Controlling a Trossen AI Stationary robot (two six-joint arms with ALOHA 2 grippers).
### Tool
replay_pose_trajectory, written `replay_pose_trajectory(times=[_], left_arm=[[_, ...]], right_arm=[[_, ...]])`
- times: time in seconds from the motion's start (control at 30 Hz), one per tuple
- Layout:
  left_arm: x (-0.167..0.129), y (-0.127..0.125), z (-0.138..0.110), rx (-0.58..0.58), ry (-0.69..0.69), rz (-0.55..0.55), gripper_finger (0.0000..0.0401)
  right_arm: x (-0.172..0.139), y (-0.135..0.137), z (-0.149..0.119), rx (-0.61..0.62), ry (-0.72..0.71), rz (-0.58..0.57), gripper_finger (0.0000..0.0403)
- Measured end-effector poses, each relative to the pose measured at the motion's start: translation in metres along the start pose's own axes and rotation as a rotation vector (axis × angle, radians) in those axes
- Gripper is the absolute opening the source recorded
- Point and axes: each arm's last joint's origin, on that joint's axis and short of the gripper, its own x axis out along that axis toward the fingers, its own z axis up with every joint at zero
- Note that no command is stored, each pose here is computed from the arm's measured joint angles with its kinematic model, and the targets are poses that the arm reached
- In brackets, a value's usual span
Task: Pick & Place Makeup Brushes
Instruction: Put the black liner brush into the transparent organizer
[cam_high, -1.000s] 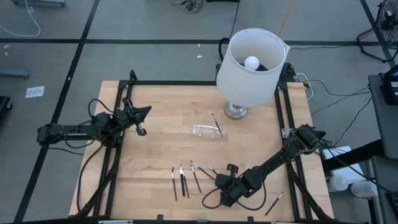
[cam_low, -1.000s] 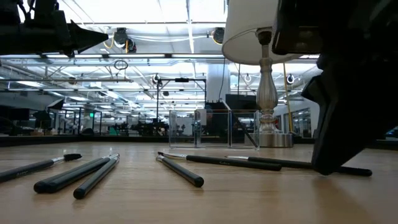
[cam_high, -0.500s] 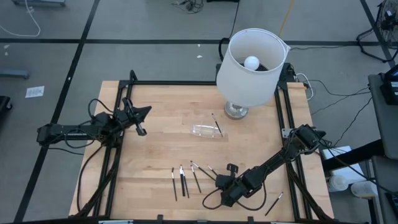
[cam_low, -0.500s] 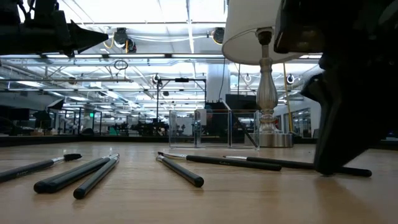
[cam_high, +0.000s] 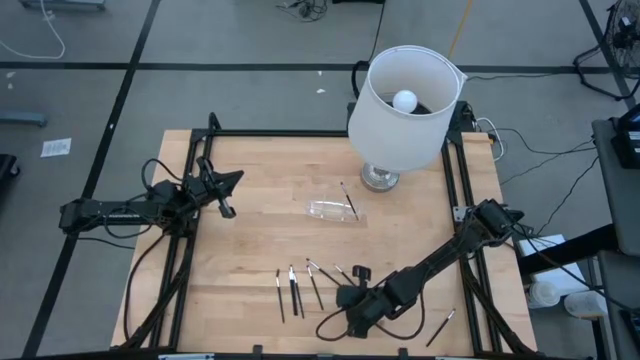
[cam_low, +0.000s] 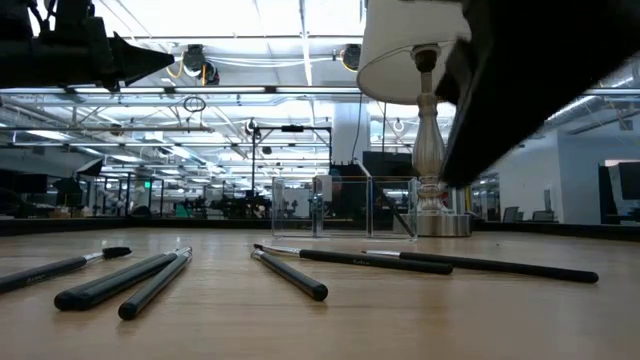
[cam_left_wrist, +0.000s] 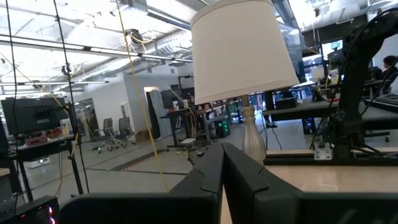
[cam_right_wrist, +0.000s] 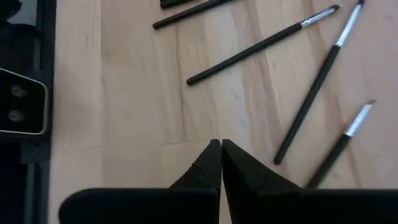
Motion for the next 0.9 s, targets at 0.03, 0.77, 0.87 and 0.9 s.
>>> replay_pose_trajectory(times=[0.03, 0.77, 0.87, 0.9], left_arm=[[0.0, 0.0, 0.0, 0.0, 0.0, 0.0, 0.0017], [0.0, 0.0, 0.0, -0.005, 0.001, 0.0, 0.0017], [0.0, 0.0, 0.0, -0.006, 0.0, 0.0, 0.0017], [0.0, 0.0, 0.0, -0.005, 0.001, 0.0, 0.0017]], right_arm=[[-0.005, 0.002, 0.005, 0.006, 0.01, -0.008, 0.0], [-0.007, -0.038, 0.028, 0.215, 0.171, -0.122, 0.0052], [0.003, -0.045, 0.021, 0.24, 0.186, -0.113, 0.0102], [0.006, -0.048, 0.018, 0.241, 0.19, -0.122, 0.0119]])
